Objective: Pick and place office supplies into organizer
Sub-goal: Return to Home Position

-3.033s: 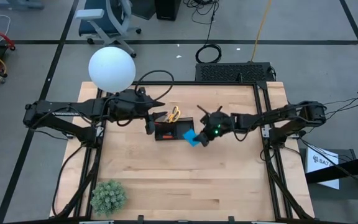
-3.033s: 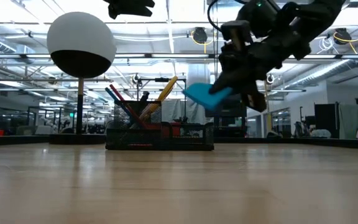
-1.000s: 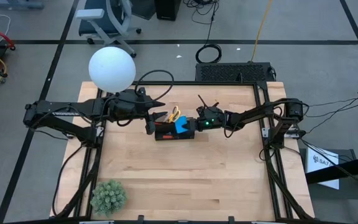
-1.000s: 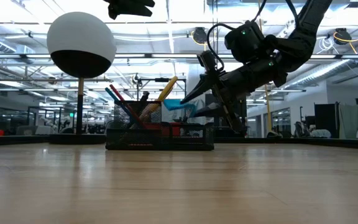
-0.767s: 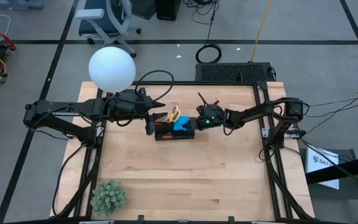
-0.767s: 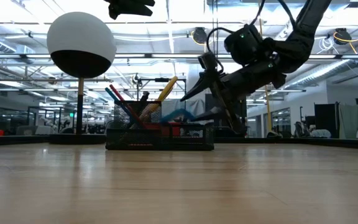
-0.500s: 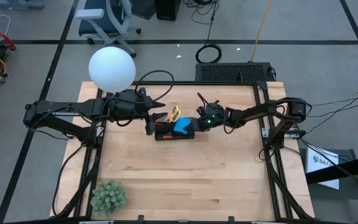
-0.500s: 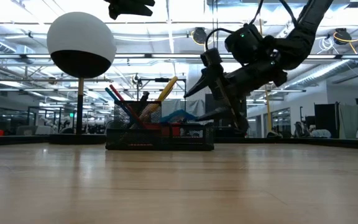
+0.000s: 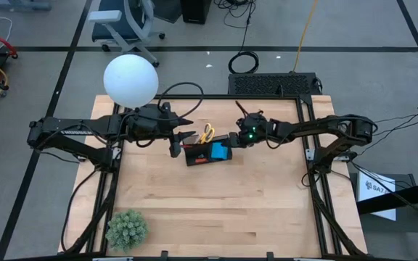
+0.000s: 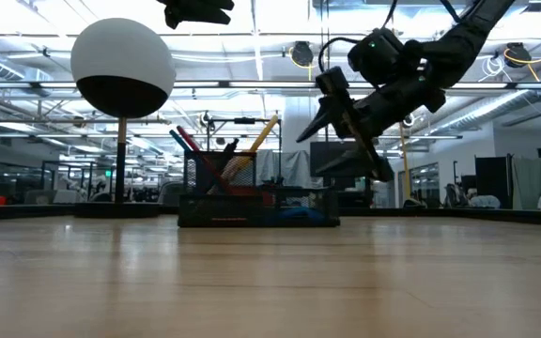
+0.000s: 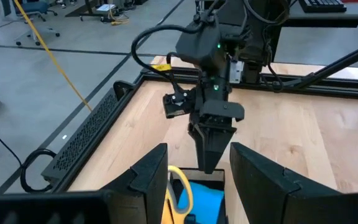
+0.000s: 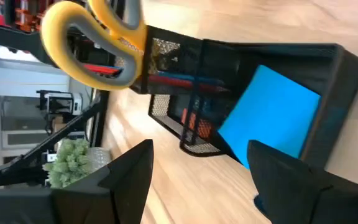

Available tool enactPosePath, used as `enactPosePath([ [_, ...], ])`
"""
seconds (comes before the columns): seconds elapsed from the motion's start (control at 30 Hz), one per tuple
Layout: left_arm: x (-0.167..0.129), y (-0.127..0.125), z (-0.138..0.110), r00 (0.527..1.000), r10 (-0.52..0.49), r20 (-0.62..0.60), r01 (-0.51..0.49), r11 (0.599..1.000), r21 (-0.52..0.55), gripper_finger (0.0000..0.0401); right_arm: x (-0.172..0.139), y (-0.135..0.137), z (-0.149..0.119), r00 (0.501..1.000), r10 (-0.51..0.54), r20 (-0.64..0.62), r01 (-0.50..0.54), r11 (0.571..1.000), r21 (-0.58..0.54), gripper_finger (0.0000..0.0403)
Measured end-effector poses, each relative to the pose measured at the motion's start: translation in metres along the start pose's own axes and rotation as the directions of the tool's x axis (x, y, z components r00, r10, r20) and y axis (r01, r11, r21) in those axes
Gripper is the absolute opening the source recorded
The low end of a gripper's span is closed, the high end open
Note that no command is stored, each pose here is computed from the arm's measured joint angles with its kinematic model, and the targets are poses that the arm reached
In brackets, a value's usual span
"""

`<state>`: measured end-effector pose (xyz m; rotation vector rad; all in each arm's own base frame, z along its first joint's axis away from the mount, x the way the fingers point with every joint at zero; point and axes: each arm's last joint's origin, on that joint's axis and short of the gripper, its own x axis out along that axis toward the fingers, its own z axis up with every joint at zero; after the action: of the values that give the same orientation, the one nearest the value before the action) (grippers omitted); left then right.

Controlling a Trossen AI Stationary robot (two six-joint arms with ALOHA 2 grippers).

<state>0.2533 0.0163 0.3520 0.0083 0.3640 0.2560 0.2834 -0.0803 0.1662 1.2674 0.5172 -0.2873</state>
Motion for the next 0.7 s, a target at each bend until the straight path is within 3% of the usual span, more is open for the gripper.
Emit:
enactPosePath([
  [0.43,0.0,0.0,0.001,1.0,-0.003,0.006,0.003,1.0,-0.006,0.017,-0.002,0.018,0.011,0.978,0.179,0.112,-0.164,0.978,-0.129,0.0254],
  [0.7,-0.027,0.005,0.011,0.995,-0.032,0.093,0.033,0.999,-0.009,0.017,-0.007,0.032,0.016,0.933,0.319,0.165,-0.284,0.937,-0.205,0.0254],
])
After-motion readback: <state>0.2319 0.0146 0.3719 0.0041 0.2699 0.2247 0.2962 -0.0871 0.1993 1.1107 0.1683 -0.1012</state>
